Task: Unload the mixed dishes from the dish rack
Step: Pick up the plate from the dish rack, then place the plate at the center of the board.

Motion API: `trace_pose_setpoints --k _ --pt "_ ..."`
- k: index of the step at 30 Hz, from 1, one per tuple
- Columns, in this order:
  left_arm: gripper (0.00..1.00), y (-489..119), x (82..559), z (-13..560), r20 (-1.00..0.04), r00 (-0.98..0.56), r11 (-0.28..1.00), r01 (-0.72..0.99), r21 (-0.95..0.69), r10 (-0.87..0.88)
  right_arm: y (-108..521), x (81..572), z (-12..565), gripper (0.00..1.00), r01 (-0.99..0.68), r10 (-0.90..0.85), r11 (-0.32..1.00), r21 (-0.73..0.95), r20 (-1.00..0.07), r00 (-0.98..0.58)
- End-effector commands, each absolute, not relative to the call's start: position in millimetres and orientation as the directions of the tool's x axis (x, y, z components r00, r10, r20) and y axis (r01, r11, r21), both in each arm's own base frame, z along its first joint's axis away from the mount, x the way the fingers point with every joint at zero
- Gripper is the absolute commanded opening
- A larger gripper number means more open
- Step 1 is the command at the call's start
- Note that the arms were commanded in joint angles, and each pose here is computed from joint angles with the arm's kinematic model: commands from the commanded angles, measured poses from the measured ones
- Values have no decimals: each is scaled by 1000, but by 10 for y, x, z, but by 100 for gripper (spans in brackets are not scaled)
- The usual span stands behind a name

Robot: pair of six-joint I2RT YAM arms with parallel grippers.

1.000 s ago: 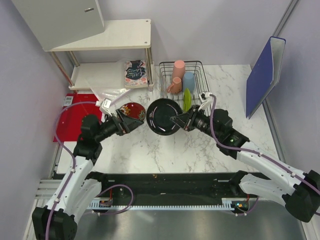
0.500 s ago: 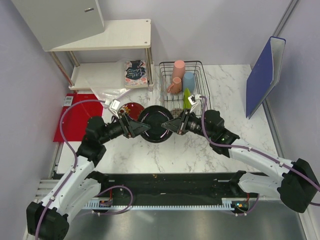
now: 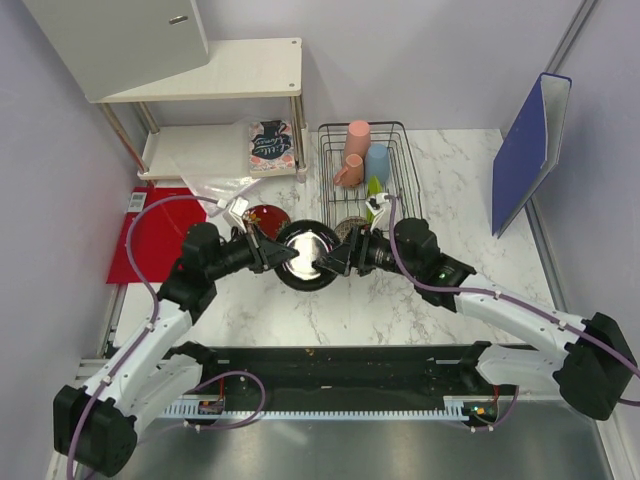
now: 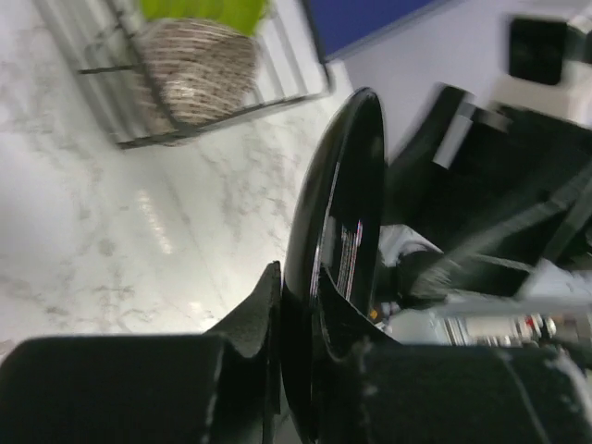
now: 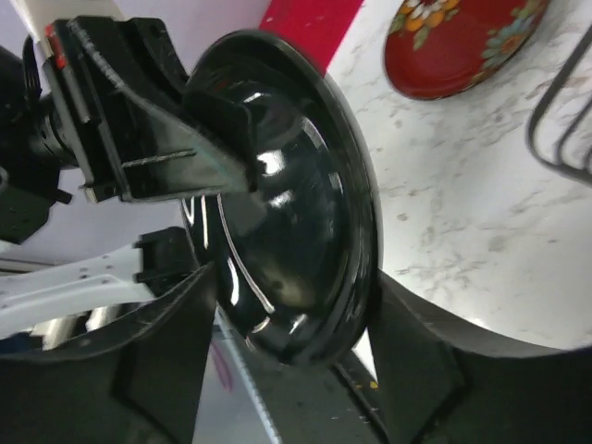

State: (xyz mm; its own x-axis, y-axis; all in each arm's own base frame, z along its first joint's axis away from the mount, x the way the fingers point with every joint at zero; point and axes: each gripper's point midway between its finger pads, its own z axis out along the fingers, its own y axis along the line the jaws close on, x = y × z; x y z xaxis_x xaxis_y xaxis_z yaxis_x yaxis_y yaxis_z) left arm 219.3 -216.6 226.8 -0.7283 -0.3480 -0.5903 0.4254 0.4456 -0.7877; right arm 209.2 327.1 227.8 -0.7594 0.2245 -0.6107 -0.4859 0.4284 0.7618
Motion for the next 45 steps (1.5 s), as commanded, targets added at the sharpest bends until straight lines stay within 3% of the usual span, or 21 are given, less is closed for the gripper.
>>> trace_pose_setpoints --k 1,2,6,18,27,31,32,35,38,45 --pt "2 -1820 2425 1744 -564 -729 679 187 -709 -388 2982 2290 2470 93 -520 233 602 606 -756 -612" --pt "2 -1729 2482 1701 -572 -710 711 143 -688 -411 2892 2313 2410 98 -492 226 645 584 -762 -607" --pt "2 -1519 2516 1467 -536 -703 760 -9 -650 -468 2493 2430 2332 98 -374 259 777 506 -799 -543" --pt "2 -1461 2452 687 -312 -810 784 -265 -561 -497 2280 2276 2193 98 -377 248 789 485 -813 -526" --pt "3 -1422 2410 471 -269 -835 810 -303 -502 -479 2241 2233 2084 98 -384 218 799 463 -818 -532" --pt "22 -1370 2385 517 -282 -847 835 -288 -468 -450 2220 2230 2062 98 -383 204 807 449 -821 -533" --pt "36 -1375 2411 577 -294 -848 840 -274 -469 -441 2209 2231 2050 98 -384 194 812 439 -825 -531" --pt "56 -1305 2369 663 -308 -855 862 -265 -433 -418 2181 2239 2056 98 -381 187 821 425 -831 -524" --pt "64 -1263 2324 699 -315 -856 869 -263 -419 -411 2170 2237 2039 98 -378 182 825 421 -830 -527" --pt "67 -1230 2211 861 -329 -852 869 -251 -427 -408 2176 2220 2026 98 -382 177 822 422 -827 -533"
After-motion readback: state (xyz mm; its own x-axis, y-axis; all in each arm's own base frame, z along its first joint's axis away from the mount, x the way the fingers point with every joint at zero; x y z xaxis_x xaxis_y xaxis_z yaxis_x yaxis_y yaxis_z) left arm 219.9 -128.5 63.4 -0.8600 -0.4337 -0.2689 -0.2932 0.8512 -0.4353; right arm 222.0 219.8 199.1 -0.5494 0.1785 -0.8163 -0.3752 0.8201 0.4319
